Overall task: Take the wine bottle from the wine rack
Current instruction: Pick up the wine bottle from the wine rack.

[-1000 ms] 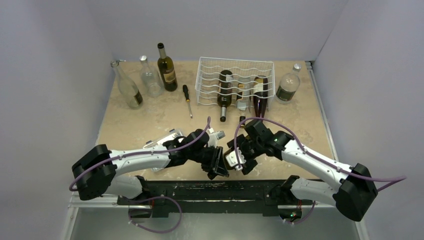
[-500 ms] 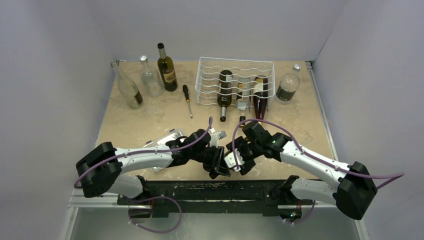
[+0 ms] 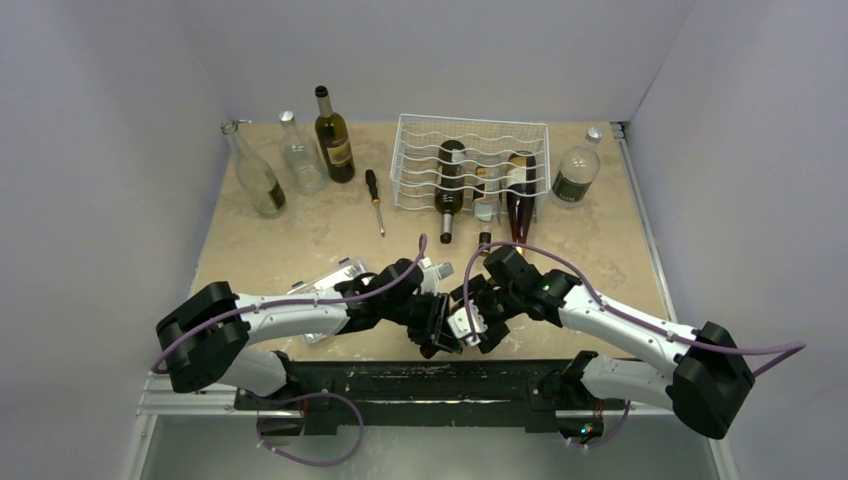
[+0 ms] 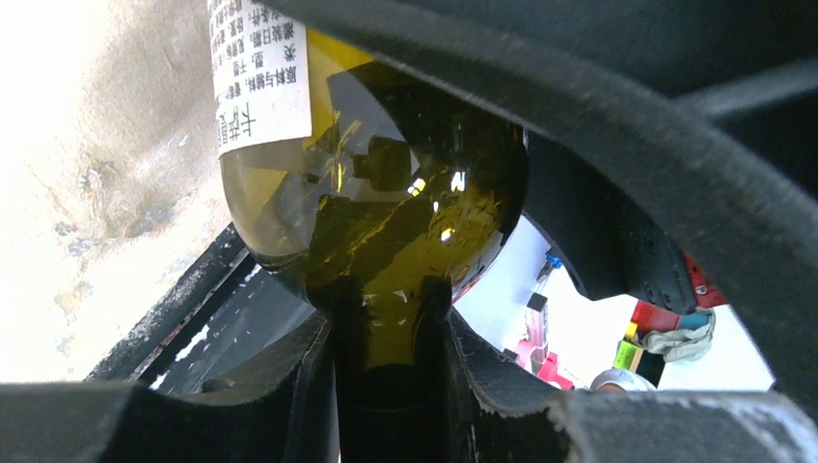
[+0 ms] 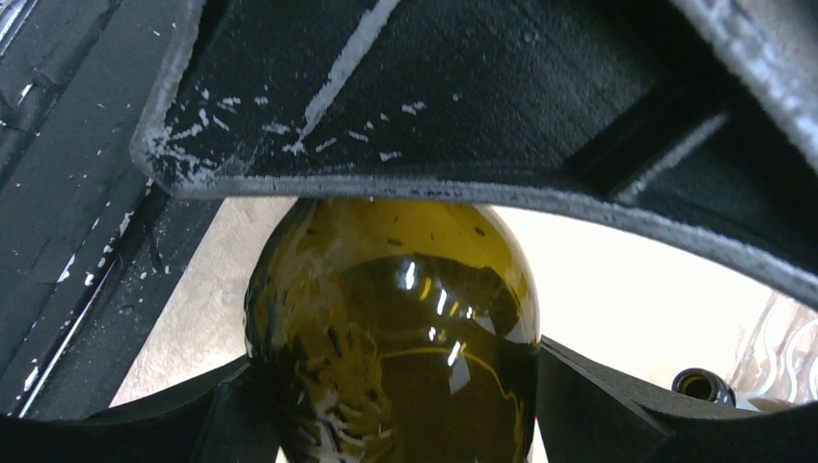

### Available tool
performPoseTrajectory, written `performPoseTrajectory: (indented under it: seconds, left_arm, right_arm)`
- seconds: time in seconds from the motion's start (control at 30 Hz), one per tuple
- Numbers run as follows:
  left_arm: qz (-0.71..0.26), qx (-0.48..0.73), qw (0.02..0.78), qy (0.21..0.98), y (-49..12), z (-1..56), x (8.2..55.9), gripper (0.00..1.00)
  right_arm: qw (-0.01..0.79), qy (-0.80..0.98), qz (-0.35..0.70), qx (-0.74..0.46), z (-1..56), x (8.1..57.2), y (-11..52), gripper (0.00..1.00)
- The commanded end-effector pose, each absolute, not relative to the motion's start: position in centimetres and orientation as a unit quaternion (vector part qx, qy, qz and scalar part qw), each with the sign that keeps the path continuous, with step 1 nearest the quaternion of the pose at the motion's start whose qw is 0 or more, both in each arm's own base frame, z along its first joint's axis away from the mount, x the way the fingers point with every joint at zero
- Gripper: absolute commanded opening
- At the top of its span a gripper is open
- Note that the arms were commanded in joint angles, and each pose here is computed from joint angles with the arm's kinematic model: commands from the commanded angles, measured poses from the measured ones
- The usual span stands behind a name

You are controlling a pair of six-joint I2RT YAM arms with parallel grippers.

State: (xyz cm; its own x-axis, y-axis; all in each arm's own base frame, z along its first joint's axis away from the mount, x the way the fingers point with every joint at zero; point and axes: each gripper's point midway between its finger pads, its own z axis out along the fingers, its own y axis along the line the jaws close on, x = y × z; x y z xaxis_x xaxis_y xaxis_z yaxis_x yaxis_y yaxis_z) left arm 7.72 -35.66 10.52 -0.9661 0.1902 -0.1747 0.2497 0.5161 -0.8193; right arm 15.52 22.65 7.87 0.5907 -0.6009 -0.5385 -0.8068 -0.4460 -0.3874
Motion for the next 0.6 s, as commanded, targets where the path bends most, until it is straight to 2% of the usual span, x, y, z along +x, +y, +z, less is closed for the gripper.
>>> performPoseTrajectory:
  seconds: [0.0, 0.13, 0.27, 0.43, 0.5, 0.57]
  left_arm:
    - [-0.583, 0.179, 0.098, 0.786, -39.28, 17.98, 8.77, 0.0]
    - [-0.583, 0.179, 0.098, 0.786, -39.32, 17.95, 8.78, 0.0]
    - [-0.582, 0.178, 0.097, 0.788, -39.32, 17.79, 8.8, 0.0]
    - [-0.582, 0.179, 0.096, 0.788, -39.32, 17.8, 8.78, 0.0]
    - [-0.581, 0.179, 0.096, 0.788, -39.26, 17.73, 8.75, 0.0]
    - [-0.581, 0.18, 0.094, 0.788, -39.18, 17.68, 8.63, 0.03]
  right_arm:
    - [0.34, 0.415, 0.161, -0.828, 8.35, 16.03, 23.68, 0.91]
    - [0.341, 0.417, 0.158, -0.827, 8.32, 16.14, 23.61, 0.95]
    - [0.344, 0.421, 0.159, -0.824, 8.58, 16.25, 23.75, 0.91]
    - [0.336, 0.422, 0.169, -0.824, 8.53, 15.94, 23.82, 0.79]
    - [0.336, 0.423, 0.172, -0.824, 8.7, 15.92, 23.89, 0.71]
    - [0.338, 0.427, 0.174, -0.821, 8.93, 15.93, 24.0, 0.58]
